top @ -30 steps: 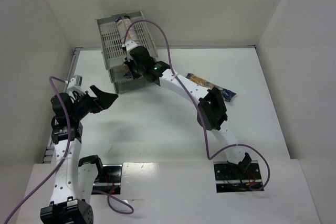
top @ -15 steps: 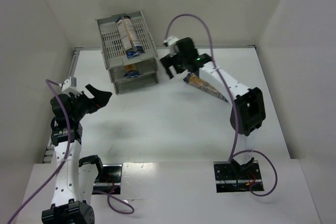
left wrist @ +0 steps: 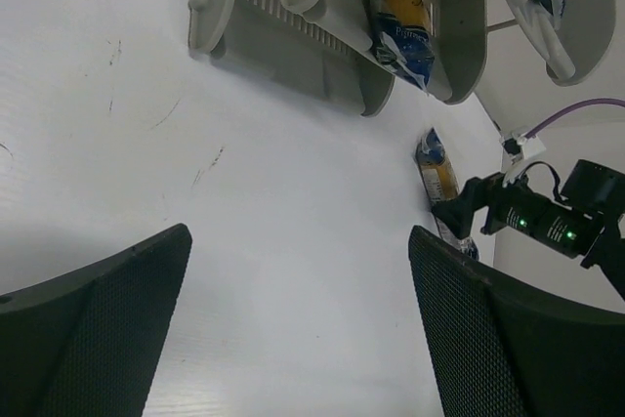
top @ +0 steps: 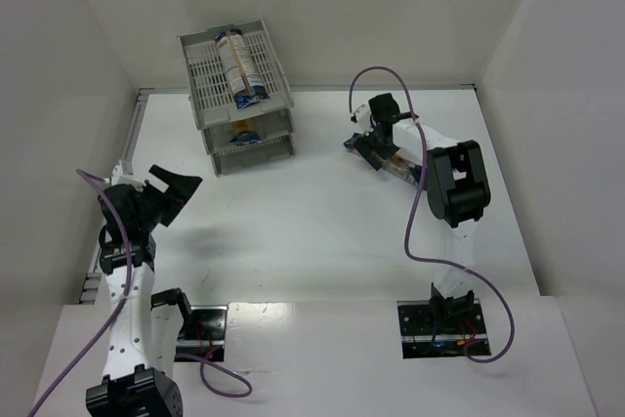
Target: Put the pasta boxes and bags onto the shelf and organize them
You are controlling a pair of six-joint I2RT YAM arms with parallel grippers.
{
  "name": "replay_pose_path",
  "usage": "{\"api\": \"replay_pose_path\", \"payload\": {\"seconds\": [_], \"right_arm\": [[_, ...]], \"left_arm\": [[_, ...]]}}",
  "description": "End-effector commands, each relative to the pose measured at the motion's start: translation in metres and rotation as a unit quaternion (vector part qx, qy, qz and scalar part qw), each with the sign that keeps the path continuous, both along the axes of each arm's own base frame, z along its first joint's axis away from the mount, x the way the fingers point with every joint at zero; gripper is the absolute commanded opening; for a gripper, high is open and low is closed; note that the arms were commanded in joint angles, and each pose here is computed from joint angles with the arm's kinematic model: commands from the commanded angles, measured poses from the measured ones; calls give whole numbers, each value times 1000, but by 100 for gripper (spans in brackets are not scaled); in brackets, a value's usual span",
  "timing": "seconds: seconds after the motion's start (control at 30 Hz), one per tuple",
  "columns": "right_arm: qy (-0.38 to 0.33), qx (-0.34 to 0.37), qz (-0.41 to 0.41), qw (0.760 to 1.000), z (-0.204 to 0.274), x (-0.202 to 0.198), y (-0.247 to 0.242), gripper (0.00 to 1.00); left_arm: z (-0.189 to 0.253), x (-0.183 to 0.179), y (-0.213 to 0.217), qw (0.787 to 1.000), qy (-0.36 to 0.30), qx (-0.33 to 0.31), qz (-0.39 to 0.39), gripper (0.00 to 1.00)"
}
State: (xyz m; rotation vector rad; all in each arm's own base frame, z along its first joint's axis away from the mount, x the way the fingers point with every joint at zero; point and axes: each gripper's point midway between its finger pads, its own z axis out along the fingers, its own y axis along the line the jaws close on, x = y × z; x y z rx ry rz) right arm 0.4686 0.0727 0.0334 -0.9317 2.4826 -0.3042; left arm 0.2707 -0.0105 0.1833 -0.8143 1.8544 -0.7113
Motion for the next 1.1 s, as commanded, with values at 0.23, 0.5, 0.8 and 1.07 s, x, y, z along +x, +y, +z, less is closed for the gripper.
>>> {"api": "replay_pose_path", "payload": {"seconds": [0.23, 0.5, 0.8, 1.07], "right_arm": [[120, -66, 120, 983, -47, -37, -6, 83], [179, 24, 194, 964, -35, -105, 79, 0], [171, 130, 254, 943, 16, -189, 217, 91], [146, 87, 332, 928, 34, -205, 212, 100]], "left_arm": [[-16, -3, 6, 1000, 21, -5, 15, 99], [-20, -2, 7, 1000, 24, -6, 16, 99], [-16, -3, 7, 1000, 11, -1, 16, 99], [-9, -5, 4, 1000, -4, 2, 12, 99]]}}
